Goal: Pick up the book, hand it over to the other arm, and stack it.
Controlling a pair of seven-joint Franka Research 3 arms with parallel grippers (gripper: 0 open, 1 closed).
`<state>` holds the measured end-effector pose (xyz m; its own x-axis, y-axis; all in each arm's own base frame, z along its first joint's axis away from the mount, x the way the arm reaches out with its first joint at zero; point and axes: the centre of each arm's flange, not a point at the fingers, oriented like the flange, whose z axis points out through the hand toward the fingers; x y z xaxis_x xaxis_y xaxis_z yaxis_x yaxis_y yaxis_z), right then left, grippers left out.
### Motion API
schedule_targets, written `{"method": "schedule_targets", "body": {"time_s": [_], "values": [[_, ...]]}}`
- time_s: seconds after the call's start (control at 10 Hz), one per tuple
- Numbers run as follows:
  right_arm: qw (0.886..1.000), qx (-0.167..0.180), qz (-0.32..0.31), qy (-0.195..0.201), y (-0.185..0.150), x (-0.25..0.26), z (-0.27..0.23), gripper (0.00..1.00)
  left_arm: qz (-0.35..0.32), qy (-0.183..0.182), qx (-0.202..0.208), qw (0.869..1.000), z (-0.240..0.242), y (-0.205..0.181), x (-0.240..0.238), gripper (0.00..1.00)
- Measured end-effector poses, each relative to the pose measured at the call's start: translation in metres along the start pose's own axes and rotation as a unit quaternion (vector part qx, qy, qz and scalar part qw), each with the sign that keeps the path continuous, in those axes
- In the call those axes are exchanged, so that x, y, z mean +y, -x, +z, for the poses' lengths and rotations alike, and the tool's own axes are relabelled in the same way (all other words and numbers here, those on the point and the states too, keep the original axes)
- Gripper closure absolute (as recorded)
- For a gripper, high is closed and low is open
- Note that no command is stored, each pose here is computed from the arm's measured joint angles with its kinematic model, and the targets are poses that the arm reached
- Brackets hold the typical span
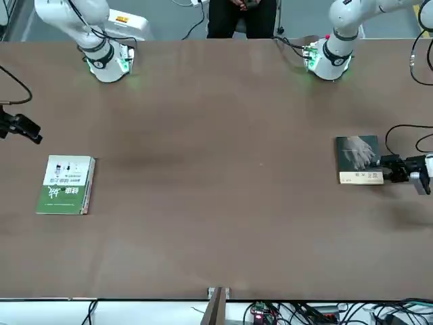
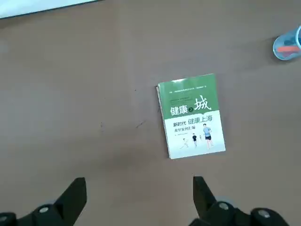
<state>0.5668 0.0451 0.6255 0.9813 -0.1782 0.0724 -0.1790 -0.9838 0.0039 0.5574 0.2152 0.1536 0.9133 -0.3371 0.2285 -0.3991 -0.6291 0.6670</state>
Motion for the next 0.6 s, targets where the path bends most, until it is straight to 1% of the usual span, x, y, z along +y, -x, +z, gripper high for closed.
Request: {"method": "schedule_targets", "body": {"time_s": [0.6], "values": [[1.000,0.000,-0.001,0.000,0.0001,-0.0001,0.0000,0.00,0.002,0.003,0.003,1.000,0.0019,-0.0034,0.0013,0.17]]}}
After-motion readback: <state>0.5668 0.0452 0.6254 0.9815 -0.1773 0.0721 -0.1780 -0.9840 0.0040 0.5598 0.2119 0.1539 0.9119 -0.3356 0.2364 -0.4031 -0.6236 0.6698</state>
